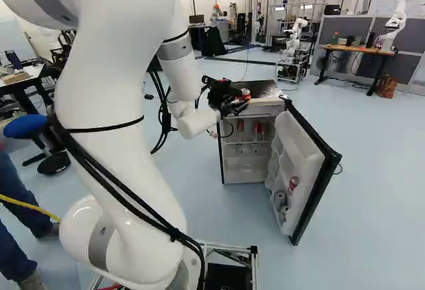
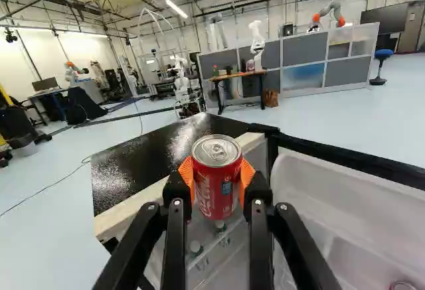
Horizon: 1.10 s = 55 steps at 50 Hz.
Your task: Grab a drink from the fridge
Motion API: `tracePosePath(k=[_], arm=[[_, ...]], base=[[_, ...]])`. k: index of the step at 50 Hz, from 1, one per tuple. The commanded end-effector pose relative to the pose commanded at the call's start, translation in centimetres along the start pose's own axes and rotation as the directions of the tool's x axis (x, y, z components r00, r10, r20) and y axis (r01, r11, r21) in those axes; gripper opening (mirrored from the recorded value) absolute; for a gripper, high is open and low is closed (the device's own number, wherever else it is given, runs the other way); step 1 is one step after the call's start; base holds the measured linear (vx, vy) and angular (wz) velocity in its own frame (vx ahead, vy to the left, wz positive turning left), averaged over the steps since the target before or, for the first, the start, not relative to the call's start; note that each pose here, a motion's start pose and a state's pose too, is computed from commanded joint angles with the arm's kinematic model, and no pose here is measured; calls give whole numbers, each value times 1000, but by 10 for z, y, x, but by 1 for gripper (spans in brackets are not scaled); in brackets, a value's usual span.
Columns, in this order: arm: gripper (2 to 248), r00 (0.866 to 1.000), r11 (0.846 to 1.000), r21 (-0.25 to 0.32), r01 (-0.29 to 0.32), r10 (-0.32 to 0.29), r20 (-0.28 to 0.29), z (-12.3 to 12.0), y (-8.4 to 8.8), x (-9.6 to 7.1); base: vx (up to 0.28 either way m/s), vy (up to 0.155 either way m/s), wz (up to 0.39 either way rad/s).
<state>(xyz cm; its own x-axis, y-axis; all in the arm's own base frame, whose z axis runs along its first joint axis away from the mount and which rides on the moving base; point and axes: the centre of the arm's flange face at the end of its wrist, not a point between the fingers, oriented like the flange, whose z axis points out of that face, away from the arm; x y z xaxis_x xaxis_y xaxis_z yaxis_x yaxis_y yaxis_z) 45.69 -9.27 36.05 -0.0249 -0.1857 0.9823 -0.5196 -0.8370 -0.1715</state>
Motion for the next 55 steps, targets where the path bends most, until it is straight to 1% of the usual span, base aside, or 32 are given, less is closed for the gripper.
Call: tracePosePath(k=[14, 20, 33, 45, 55], arm=[[89, 999, 1000, 31, 1, -2, 35, 22, -18, -8], [89, 999, 999, 43, -2, 0, 42, 32, -25, -7], [89, 999, 998, 68, -9, 6, 47, 48, -38, 0], [89, 999, 996, 88, -12, 7, 53, 49, -43, 10], [89, 998, 993, 118, -7, 0, 59, 49, -48, 19]], base=[[0, 0, 0], [0, 0, 0], [0, 0, 0], [0, 0, 0], [0, 0, 0]])
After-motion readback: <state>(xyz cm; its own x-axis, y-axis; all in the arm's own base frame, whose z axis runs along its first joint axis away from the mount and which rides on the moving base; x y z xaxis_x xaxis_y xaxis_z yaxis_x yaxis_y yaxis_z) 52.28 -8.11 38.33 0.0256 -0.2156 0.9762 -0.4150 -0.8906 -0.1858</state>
